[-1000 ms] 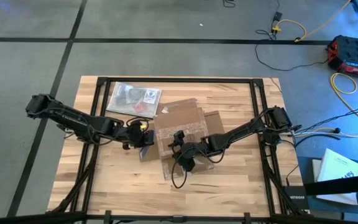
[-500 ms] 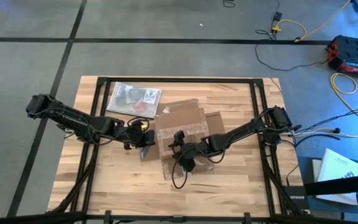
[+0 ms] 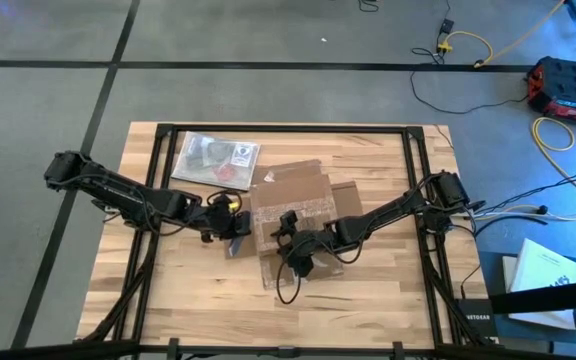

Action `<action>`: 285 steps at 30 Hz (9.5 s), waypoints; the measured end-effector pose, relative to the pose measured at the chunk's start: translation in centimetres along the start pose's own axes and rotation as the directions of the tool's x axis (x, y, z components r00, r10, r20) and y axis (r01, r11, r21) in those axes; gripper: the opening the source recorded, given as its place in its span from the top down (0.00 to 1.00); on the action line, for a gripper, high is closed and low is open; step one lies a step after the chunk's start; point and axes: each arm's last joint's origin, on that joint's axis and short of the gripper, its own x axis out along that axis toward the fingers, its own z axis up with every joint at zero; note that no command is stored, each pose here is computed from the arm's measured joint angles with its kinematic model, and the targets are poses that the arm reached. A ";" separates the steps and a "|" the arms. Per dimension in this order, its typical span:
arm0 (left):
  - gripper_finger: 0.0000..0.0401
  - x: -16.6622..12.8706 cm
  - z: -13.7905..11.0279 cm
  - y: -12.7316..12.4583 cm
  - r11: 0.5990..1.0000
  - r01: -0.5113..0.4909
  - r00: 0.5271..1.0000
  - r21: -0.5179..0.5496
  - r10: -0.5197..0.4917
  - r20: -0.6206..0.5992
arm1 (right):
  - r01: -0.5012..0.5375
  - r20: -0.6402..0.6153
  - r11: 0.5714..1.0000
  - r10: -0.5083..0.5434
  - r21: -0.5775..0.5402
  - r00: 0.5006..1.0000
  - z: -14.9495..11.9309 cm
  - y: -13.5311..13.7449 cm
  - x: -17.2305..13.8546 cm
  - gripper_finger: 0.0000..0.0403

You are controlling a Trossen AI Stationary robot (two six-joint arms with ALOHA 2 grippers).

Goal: Unpack boxes
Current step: Break down the box until it is fully flat

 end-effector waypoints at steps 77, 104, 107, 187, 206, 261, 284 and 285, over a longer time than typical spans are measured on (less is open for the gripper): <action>0.85 -0.5 1.2 -3.6 0.916 0.294 0.927 0.273 -0.343 0.151 | 0.463 -0.062 0.754 -0.494 0.466 0.867 4.0 -4.2 -12.4 0.36; 0.85 -1.7 1.9 -6.2 0.669 0.387 0.795 0.635 -0.591 0.138 | -0.595 0.617 0.171 -0.302 0.785 0.727 0.0 -8.8 -9.1 0.36; 0.85 -1.8 1.9 -6.3 0.659 0.397 0.790 0.639 -0.600 0.129 | -0.603 0.621 0.166 -0.329 0.780 0.712 -0.4 -9.3 -9.1 0.36; 0.85 -1.6 2.4 -6.1 0.704 0.420 0.798 0.573 -0.587 0.136 | -0.515 0.558 0.222 -0.233 0.828 0.797 -3.6 -11.7 -8.2 0.36; 0.85 -1.6 2.7 -6.3 0.699 0.426 0.786 0.575 -0.600 0.147 | -0.533 0.579 0.228 -0.274 0.815 0.768 -2.9 -12.1 -7.0 0.39; 0.85 0.7 3.1 -7.0 0.640 0.417 0.736 0.646 -0.654 0.173 | -0.591 0.629 0.213 -0.278 0.778 0.726 -2.8 -12.6 -7.2 0.84; 0.38 1.7 1.3 -5.4 0.653 0.342 0.851 0.675 -0.520 0.071 | -0.375 0.488 0.352 -0.328 0.858 0.809 -5.5 -16.8 -11.8 0.85; 0.39 1.7 1.1 -5.4 0.650 0.344 0.851 0.678 -0.520 0.066 | -0.338 0.460 0.362 -0.335 0.869 0.823 -5.8 -17.0 -12.2 0.85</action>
